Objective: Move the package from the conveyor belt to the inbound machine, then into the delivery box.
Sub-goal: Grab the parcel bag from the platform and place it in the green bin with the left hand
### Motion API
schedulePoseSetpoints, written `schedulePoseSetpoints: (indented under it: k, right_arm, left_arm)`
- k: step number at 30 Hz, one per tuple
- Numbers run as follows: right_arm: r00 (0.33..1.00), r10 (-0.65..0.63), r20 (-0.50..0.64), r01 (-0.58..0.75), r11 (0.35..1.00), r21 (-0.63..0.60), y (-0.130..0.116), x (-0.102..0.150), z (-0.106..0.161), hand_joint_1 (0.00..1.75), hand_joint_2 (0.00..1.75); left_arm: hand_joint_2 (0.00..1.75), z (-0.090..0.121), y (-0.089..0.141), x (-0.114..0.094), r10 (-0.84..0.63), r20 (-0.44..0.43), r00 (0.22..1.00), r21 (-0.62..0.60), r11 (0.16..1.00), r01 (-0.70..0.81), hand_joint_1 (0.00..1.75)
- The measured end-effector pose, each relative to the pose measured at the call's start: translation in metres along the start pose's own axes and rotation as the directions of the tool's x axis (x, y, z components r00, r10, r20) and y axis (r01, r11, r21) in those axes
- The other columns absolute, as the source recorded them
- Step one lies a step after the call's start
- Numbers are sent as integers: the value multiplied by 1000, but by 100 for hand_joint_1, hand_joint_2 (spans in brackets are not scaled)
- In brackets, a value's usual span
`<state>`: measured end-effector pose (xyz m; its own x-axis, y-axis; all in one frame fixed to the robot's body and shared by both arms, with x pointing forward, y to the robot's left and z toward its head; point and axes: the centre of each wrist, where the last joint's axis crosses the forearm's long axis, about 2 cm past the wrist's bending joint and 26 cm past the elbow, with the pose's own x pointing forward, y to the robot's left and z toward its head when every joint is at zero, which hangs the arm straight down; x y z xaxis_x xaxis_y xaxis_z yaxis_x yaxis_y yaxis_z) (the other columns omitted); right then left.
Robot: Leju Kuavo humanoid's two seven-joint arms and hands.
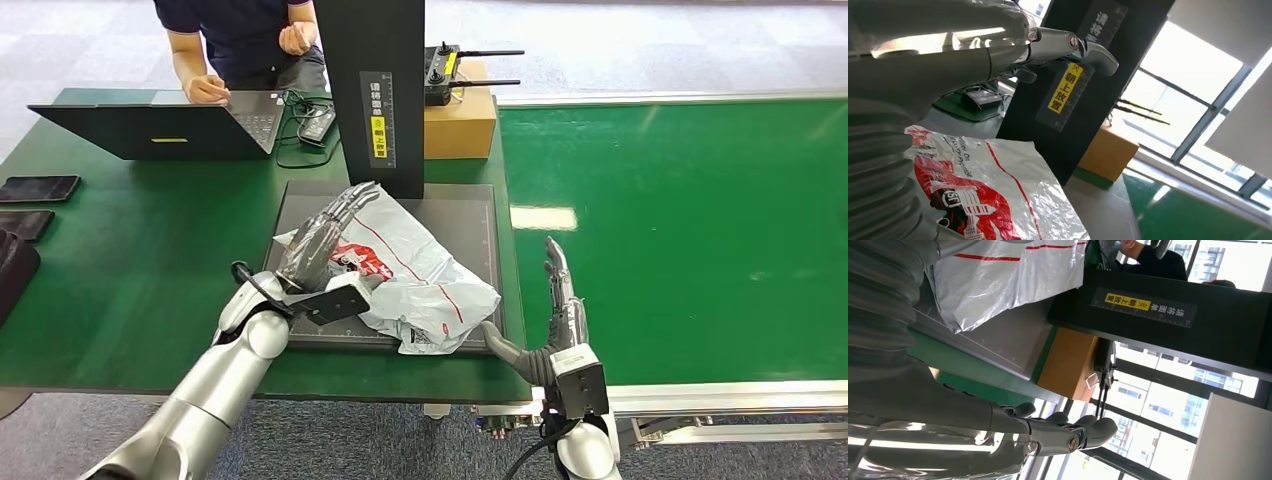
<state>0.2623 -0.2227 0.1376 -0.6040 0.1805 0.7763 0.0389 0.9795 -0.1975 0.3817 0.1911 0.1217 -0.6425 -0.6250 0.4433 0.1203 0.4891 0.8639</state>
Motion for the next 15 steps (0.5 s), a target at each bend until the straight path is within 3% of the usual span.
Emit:
schedulePoseSetpoints:
  k: [8, 15]
  right_arm:
    - [1000, -29, 6, 29, 1000, -9, 0, -1, 2, 0, 175]
    - [999, -46, -1, 46, 999, 12, 2, -3, 4, 0, 175]
  left_arm:
    - [175, -31, 10, -5, -66, -25, 998, -291, 955, 56, 0]
    - [175, -28, -1, -9, -120, -82, 989, -484, 873, 66, 0]
